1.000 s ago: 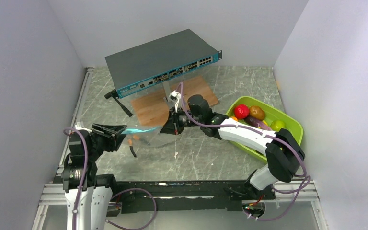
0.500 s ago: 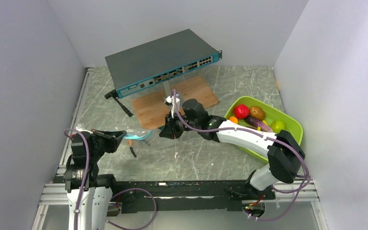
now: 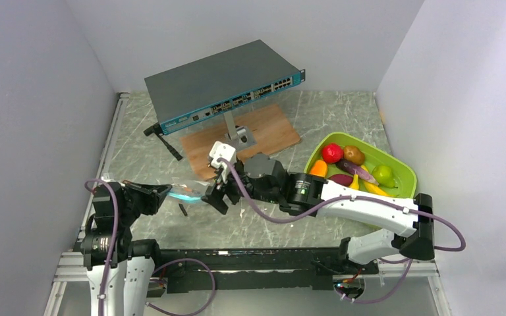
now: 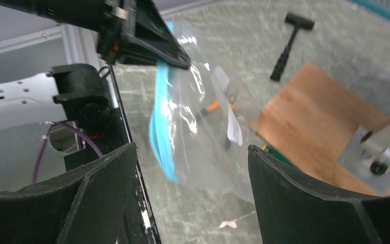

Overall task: Place the food in the zip-top bag and seal the zipper
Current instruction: Open the zipper of the food storage bag at the center of the board.

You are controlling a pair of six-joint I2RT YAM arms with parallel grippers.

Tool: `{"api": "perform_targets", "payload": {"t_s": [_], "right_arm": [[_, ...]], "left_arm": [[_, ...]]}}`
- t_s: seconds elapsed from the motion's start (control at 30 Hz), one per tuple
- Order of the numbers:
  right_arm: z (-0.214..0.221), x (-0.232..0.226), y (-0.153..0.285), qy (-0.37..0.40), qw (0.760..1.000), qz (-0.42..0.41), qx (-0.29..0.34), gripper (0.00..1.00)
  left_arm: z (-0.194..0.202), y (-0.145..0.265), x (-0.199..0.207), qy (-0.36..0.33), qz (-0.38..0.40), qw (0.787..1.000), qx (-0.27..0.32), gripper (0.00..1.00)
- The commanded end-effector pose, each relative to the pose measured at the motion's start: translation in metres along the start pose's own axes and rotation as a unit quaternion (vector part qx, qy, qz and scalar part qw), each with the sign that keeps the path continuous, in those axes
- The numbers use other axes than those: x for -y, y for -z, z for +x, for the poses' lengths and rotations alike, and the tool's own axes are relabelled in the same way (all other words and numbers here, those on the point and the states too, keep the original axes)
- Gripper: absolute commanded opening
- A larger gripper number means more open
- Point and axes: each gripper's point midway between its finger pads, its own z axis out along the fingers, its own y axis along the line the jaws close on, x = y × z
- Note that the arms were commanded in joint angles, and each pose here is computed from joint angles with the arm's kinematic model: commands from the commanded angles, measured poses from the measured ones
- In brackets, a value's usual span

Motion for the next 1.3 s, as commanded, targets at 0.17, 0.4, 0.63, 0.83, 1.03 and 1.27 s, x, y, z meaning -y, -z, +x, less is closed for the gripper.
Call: {"api": "perform_targets", "payload": {"t_s": [0.17,0.4,0.63,0.83,1.03,1.27], "right_arm": [[-0.04,-0.04,-0.031,0.13,0.991,0.037,-0.01,0.85],[-0.028,-0.058,-0.058,0.149,0.988,0.042,-0.028,0.66],[-0.014,-0.062,-0.068,0.137,0.989,0.041,-0.029,0.68],[-0.018,-0.052,-0.073,0.131,0.987,0.092,-0.01,0.62],[-0.01,-0.041,-0.081,0.139,0.981,0.137,-0.006,0.52],[-0.005,-0.04,-0.084,0.151,0.976,0.157,-0.002,0.15]], "left_arm": [[-0.007,0.031,0.011,-0.012,-0.001,0.999,0.039,0.0],[-0.017,0.054,0.018,-0.056,-0.006,0.996,0.076,0.0],[-0.007,0.061,0.031,-0.089,0.023,0.994,0.05,0.0],[0.008,0.048,0.025,-0.053,0.037,0.998,0.006,0.0],[0.008,0.05,0.022,-0.041,0.039,0.998,0.014,0.0],[0.005,0.049,0.02,-0.05,0.028,0.998,0.018,0.0]]}}
